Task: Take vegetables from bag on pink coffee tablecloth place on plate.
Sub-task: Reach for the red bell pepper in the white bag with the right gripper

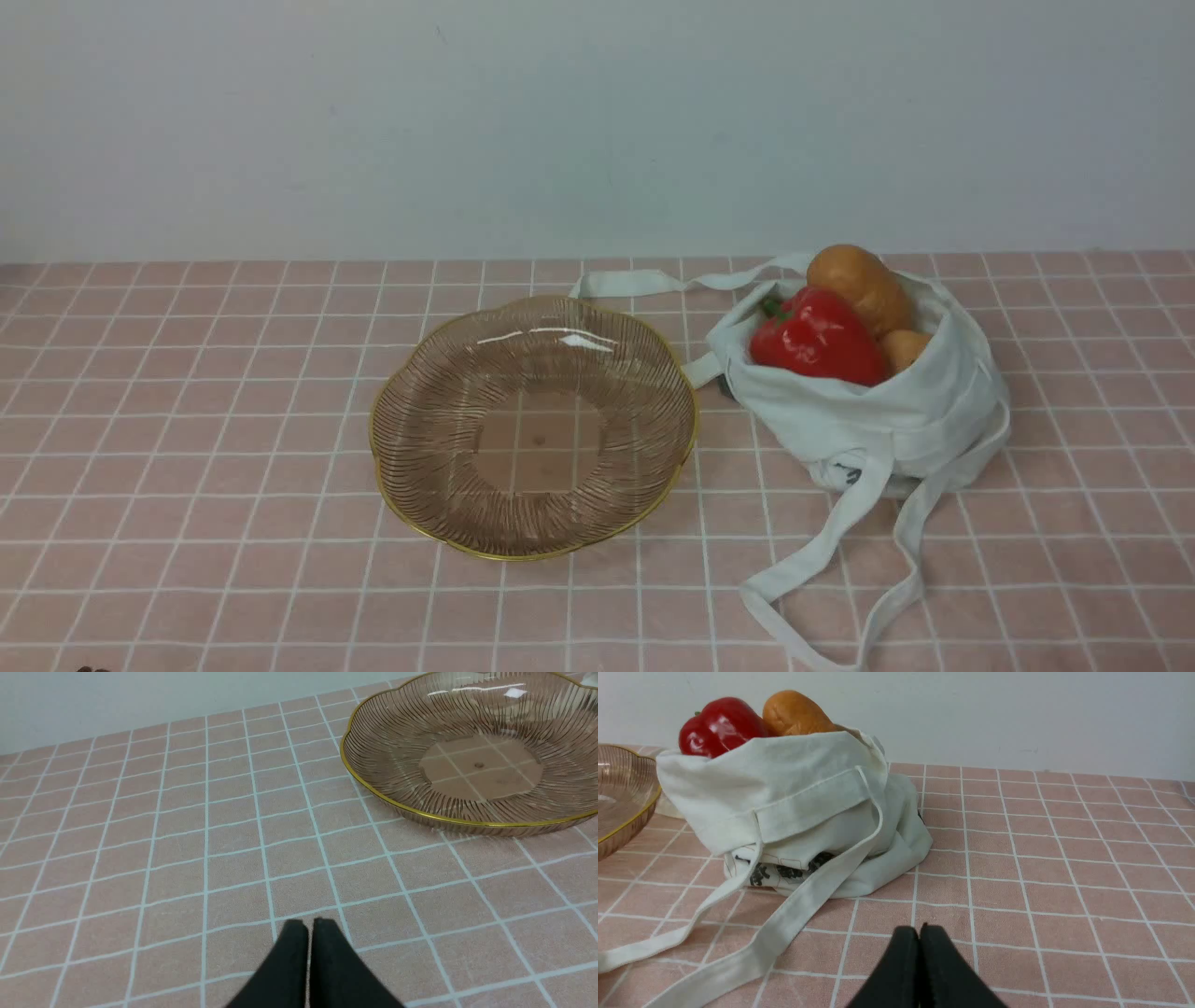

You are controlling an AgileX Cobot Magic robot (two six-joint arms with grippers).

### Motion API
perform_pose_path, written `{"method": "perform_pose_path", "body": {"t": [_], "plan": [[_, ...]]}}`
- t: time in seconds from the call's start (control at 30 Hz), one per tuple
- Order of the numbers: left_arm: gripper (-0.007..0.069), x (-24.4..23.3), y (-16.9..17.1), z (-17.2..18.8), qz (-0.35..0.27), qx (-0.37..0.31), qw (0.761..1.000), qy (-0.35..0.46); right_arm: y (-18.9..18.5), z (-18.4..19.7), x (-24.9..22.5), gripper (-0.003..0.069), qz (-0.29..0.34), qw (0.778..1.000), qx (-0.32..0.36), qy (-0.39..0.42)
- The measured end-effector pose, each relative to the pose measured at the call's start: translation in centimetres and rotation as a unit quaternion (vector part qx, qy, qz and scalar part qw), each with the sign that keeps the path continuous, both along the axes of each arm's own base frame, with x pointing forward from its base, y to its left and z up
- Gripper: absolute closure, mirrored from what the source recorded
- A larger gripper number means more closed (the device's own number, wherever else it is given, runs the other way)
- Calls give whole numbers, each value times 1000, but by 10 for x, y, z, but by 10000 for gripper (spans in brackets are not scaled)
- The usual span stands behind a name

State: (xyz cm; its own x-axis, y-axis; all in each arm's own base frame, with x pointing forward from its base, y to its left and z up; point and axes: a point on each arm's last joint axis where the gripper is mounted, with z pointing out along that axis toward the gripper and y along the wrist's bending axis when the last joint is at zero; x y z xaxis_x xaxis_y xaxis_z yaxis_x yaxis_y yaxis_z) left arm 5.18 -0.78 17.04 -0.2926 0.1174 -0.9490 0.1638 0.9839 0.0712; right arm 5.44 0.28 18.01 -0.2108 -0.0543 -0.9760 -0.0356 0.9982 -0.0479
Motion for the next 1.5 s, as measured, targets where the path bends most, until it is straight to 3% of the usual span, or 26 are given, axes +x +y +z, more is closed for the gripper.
{"method": "perform_pose_path", "body": {"t": [1.17, 1.3, 1.4, 1.5], "plan": [[630, 0, 0, 0, 0, 0, 1000, 0, 0, 0, 0, 677, 0, 1000, 5, 0], [630, 0, 0, 0, 0, 0, 1000, 0, 4, 2, 1, 677, 0, 993, 120, -11], [630, 0, 0, 0, 0, 0, 1000, 0, 10, 6, 1, 677, 1, 958, 285, -15], [630, 0, 0, 0, 0, 0, 1000, 0, 12, 9, 1, 677, 2, 928, 373, -23]]}}
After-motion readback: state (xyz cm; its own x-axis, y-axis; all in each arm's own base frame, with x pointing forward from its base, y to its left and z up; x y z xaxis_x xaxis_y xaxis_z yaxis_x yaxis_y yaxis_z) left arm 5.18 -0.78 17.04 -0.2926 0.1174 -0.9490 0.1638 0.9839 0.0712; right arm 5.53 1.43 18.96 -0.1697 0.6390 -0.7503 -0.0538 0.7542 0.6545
